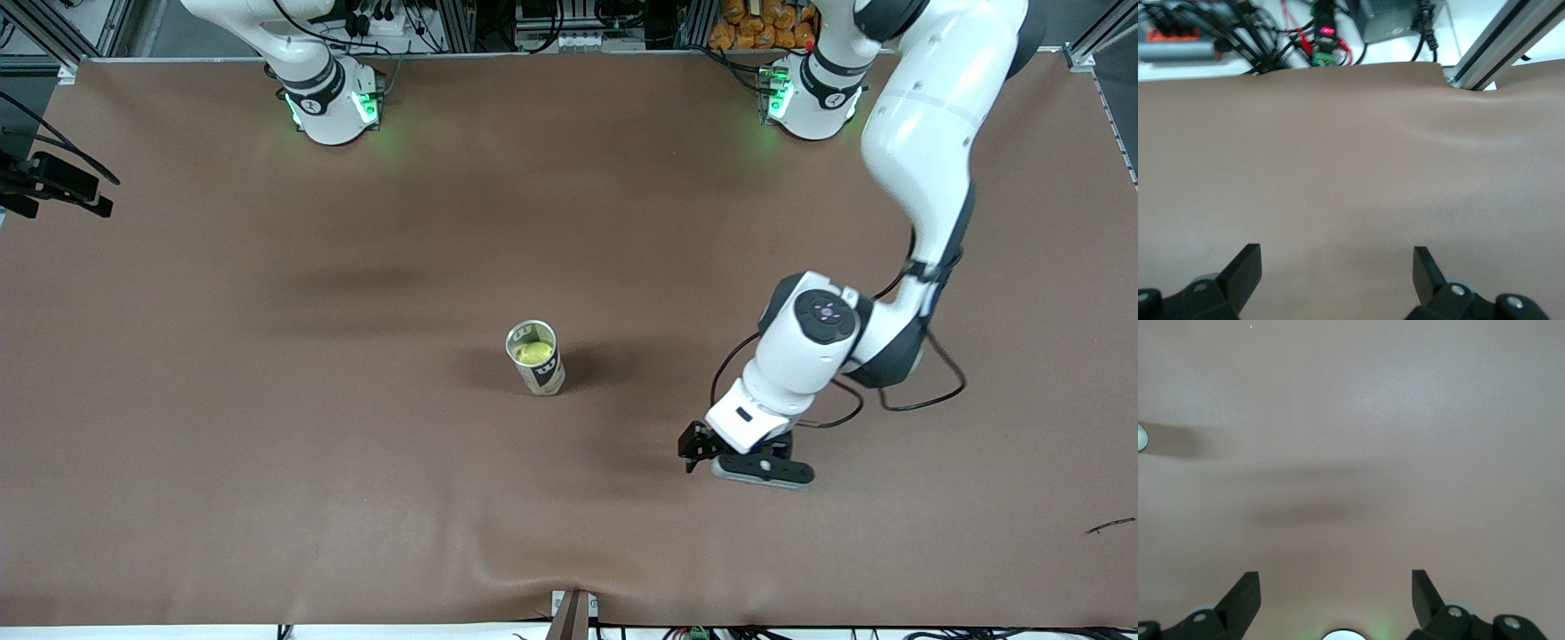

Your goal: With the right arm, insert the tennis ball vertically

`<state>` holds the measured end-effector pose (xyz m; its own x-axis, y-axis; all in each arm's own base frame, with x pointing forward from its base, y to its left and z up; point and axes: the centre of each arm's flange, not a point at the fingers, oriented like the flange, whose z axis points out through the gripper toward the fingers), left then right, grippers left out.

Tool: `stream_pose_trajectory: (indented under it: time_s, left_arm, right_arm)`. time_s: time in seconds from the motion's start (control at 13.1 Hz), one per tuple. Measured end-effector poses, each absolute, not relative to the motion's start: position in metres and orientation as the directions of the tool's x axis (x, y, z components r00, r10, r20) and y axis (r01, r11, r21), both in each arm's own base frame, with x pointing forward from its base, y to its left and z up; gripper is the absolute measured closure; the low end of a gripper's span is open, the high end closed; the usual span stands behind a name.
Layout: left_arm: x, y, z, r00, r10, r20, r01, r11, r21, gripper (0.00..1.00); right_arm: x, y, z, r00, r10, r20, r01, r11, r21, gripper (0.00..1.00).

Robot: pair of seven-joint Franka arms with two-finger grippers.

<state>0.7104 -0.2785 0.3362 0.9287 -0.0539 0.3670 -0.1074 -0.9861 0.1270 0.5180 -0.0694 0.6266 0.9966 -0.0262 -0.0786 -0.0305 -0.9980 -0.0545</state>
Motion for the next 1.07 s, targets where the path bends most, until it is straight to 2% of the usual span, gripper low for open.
stream_pose_trajectory:
  time_s: [0.23, 0.61, 1.07]
  left_arm:
    - [0.692, -0.245, 0.416, 0.973, -0.017, 0.232, -0.029, -0.998, 0.049, 0.0]
    - [0.669, -0.164, 0.508, 0.982, 0.088, 0.168, 0.095, -0.995, -0.037, 0.0]
    - [0.621, -0.094, 0.592, 0.984, 0.169, 0.054, 0.168, -0.986, 0.02, 0.0]
  right_arm:
    - [0.518, -0.064, 0.627, 0.997, -0.017, -0.08, -0.021, -0.998, -0.054, 0.0]
    - [0.516, -0.062, 0.629, 0.996, -0.014, -0.086, -0.018, -0.998, -0.053, 0.0]
    - [0.51, -0.068, 0.637, 0.994, -0.031, -0.108, -0.037, -0.998, -0.055, 0.0]
